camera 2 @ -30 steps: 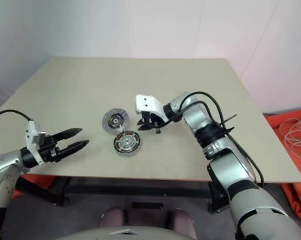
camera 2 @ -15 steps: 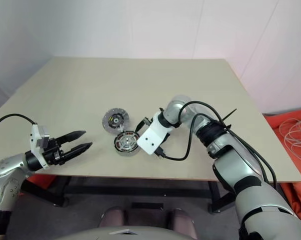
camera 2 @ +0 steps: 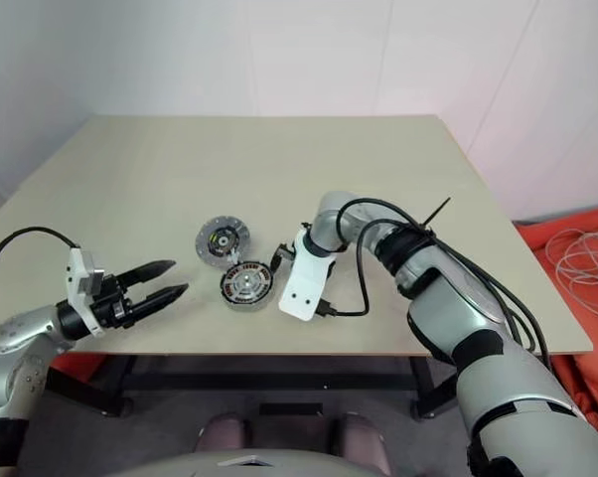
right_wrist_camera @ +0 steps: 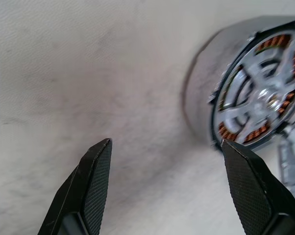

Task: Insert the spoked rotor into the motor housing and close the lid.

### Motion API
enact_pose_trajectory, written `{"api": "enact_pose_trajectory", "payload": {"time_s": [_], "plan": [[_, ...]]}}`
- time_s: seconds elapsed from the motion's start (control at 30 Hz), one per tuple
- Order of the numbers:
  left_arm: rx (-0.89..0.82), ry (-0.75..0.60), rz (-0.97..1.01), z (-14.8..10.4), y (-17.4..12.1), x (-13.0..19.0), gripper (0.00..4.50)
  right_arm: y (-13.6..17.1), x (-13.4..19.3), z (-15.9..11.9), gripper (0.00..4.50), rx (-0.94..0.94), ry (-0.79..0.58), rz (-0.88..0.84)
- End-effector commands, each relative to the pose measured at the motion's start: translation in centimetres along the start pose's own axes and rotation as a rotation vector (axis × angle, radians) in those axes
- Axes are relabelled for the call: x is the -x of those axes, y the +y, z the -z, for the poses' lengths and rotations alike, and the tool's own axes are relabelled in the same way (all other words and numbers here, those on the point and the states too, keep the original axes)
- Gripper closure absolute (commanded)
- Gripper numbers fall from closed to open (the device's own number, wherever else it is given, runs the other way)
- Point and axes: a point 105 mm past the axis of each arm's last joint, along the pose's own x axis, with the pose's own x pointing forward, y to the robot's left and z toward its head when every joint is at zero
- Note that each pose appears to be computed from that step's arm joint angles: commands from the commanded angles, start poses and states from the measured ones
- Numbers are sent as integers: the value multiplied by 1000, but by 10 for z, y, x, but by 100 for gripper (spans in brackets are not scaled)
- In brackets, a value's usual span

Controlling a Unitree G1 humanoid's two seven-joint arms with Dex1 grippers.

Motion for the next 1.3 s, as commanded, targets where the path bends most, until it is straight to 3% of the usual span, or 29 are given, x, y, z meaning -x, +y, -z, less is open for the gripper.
{"api": "enact_pose_trajectory", "payload": {"time_s": [0.03, 0.17, 0.27, 0.5, 0.6, 0.97, 1.3], "plan": [[-44, -20, 4, -10, 2, -1, 116, -8, 6, -1, 50, 34, 13, -29], [-46, -21, 4, -10, 2, -1, 116, -7, 1, -2, 50, 23, 8, -61], [-47, -23, 4, -10, 2, -2, 116, -8, -2, -5, 110, 12, -4, -69], [-48, -25, 7, -11, 2, -3, 116, -14, -6, -8, 363, 2, -11, -70], [-49, -24, 8, -11, 2, -5, 116, -19, -5, -9, 449, -6, -8, -63], [-50, -28, 10, -11, 2, -7, 116, -29, -4, -14, 449, -30, -9, -59], [-51, -29, 20, -12, 3, -11, 116, -41, 16, -8, 449, -291, 56, -1]]}}
